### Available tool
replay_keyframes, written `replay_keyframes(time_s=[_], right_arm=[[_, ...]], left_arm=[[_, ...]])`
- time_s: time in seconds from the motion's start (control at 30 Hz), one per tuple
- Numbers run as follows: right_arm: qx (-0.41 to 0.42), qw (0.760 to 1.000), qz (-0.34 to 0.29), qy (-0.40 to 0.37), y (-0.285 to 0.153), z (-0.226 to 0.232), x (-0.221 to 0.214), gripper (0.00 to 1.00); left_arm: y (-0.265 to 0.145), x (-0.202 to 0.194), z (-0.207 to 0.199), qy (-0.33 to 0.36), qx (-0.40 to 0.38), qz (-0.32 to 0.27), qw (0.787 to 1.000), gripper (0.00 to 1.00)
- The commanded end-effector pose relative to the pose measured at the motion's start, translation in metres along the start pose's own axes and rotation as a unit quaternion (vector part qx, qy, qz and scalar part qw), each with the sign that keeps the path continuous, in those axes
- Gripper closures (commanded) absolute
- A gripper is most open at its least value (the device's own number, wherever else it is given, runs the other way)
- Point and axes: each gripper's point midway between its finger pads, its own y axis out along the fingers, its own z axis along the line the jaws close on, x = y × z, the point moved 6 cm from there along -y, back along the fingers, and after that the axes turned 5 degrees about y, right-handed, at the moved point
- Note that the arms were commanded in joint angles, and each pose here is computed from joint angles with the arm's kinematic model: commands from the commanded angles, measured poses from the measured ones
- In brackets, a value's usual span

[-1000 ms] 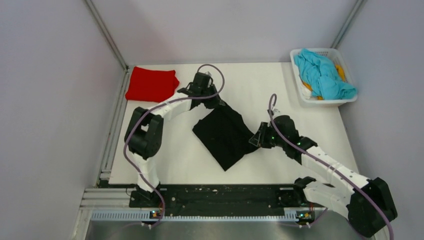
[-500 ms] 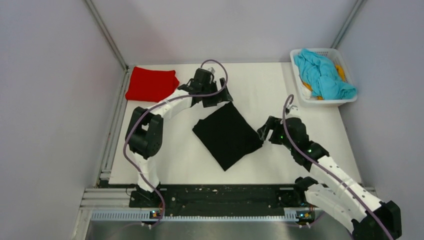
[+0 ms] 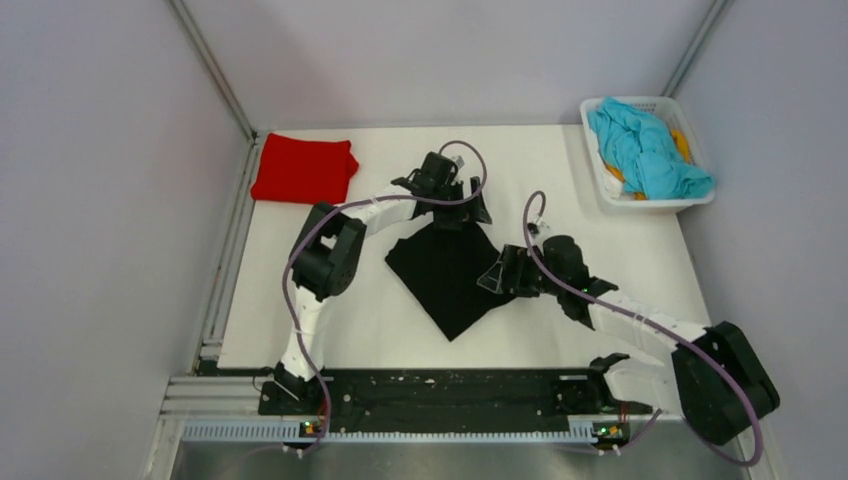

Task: Fold and stack the t-shirts
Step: Put the neatly folded tshirt into the corner of the board with the left arm

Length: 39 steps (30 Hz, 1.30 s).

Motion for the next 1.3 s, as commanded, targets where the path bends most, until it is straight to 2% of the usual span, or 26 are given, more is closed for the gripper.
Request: replay_keyframes(time_s=[0.0, 0.17, 0.33, 0.47, 0.6, 0.73, 0.8, 0.87, 1.0, 1.1, 1.27], right_arm=[[-0.088, 0.996, -0.029, -0.007, 0.017, -0.025, 0.014, 0.12], [-0.168, 0.986, -0.009, 0.0, 0.034, -0.061, 0.015, 0.07], [-0.215, 0.976, -0.007, -0.021, 0.062, -0.081, 0.043, 0.07], [-0.207, 0.976, -0.009, -0.065, 0.083, -0.077, 0.073, 0.08], [-0.154, 0.984, -0.035, -0.085, 0.086, -0.046, 0.1, 0.09], [-0.138, 0.982, -0.091, -0.092, 0.065, -0.017, 0.128, 0.06], [-0.153, 0.976, -0.124, -0.088, 0.044, -0.007, 0.135, 0.02], [-0.169, 0.968, -0.168, -0.078, 0.018, -0.002, 0.138, 0.01], [-0.183, 0.952, -0.245, -0.007, -0.029, -0.01, 0.112, 0.01], [-0.138, 0.944, -0.296, 0.038, -0.058, -0.016, 0.082, 0.01], [-0.096, 0.937, -0.335, 0.027, -0.082, -0.024, 0.055, 0.01]], left_arm=[[0.01, 0.018, 0.034, -0.026, 0.077, -0.028, 0.996, 0.01], [-0.008, 0.009, 0.075, -0.08, 0.124, -0.03, 0.989, 0.01], [-0.048, -0.017, 0.098, -0.13, 0.153, -0.047, 0.978, 0.01], [-0.076, -0.033, 0.1, -0.133, 0.158, -0.081, 0.975, 0.01], [-0.097, -0.004, 0.086, -0.1, 0.162, -0.119, 0.974, 0.01], [-0.124, 0.027, 0.061, -0.069, 0.159, -0.149, 0.974, 0.01], [-0.136, 0.024, 0.053, -0.063, 0.149, -0.158, 0.974, 0.01], [-0.144, 0.007, 0.054, -0.062, 0.146, -0.151, 0.976, 0.01], [-0.15, -0.039, 0.07, -0.077, 0.157, -0.128, 0.976, 0.01], [-0.146, -0.063, 0.076, -0.084, 0.144, -0.107, 0.98, 0.01], [-0.128, -0.075, 0.081, -0.085, 0.146, -0.075, 0.983, 0.01]])
